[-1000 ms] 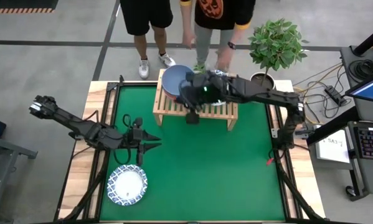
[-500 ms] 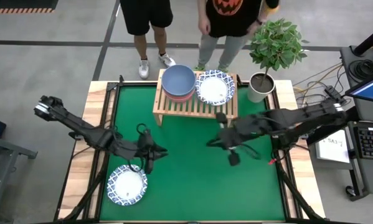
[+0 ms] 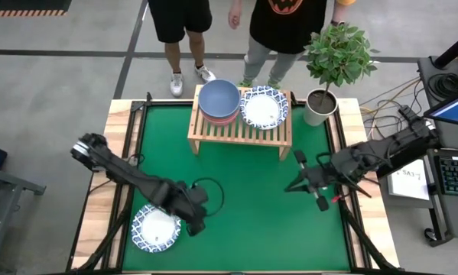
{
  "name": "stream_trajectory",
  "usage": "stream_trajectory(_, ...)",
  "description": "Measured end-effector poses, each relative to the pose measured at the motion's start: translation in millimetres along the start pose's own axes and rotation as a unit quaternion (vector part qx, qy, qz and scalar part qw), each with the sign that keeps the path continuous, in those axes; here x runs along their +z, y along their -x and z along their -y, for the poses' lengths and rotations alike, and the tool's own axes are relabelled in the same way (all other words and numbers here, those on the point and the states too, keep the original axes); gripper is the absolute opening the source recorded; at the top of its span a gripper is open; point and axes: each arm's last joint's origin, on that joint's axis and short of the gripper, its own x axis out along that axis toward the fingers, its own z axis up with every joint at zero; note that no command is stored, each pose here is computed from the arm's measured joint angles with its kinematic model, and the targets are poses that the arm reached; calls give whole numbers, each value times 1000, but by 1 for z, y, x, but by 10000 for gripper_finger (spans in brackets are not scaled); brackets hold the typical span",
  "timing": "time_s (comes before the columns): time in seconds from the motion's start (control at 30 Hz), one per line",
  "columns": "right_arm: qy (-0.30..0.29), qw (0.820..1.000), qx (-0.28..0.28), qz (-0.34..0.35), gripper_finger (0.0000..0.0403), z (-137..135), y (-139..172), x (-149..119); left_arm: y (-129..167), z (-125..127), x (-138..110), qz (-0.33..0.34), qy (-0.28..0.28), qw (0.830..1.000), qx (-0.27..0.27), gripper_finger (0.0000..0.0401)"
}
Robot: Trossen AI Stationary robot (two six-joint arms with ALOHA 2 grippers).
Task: Place and stack bowls onto a shelf
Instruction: Stack the white bowl on top of the white bowls on the shelf
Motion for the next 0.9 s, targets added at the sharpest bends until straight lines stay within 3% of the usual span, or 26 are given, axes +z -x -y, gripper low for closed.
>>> stream_trajectory(0.17,7,1000,29,9,9,-14,13,-11,-26,20,-14,-102,72,992,10,66)
stream_trajectory(0.37,35,999,30,5,9,-24,15,-15,-38,32,-41,-189,169,967,29,72)
stream_trajectory(0.67,61,997,40,-5,9,-29,10,-19,-47,33,-74,-175,254,948,84,144)
stream_trajectory(0.9,60,997,40,-2,9,-29,11,-18,-68,33,-83,-136,275,946,108,152)
